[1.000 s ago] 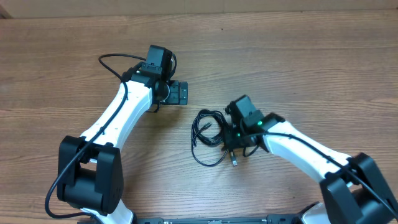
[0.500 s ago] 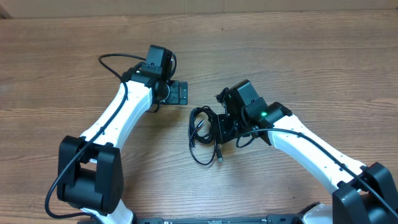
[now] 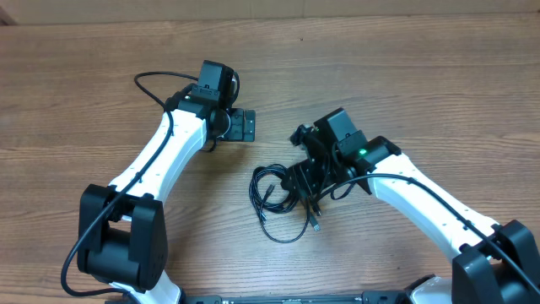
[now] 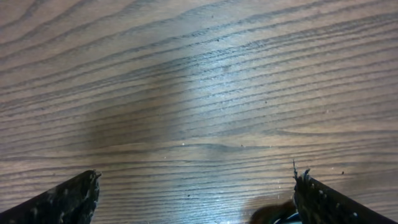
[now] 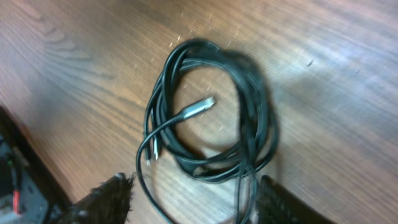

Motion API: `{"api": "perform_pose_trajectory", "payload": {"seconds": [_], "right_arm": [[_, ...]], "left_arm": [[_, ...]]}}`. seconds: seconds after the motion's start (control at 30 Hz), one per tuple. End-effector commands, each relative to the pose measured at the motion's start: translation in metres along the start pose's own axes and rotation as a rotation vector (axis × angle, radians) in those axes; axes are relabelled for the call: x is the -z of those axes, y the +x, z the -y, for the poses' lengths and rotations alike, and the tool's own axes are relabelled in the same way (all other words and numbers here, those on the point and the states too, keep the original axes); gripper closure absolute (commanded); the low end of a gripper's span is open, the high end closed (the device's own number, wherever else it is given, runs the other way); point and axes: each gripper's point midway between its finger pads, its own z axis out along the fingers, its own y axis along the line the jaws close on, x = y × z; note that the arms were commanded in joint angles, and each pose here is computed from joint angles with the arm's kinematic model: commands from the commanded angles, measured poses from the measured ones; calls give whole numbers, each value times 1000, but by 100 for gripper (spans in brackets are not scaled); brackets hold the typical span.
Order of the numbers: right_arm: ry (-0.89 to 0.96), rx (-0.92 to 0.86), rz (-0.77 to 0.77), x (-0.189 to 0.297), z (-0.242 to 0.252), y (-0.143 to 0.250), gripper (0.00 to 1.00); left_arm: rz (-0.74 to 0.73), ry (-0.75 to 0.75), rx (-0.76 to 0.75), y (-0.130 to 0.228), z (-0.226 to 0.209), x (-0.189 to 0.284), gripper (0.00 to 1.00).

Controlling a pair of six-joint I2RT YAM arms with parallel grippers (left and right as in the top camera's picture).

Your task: Untangle cables

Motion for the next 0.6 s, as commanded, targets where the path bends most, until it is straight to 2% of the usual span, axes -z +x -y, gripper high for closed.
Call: {"api": "perform_pose_trajectory", "payload": {"seconds": [0.0,0.13,0.17,0.37,0.57], "right_arm": [[18,-139,81,17,12,-21,25],[31,-299,121,36,36,-32,16],[30,-335,138,47,45,-36,8],[-71,-435,184,80,60,-48,5],[-176,-492,217,99,68,-50,5]], "left_arm": [[-13,95,-206,2,17,0,0],[-31,297,-569,21,50,6,1],[-18,356,-685,26,60,9,0],[28,405,-952,33,76,12,2],[65,435,-1195,48,93,5,16]]}}
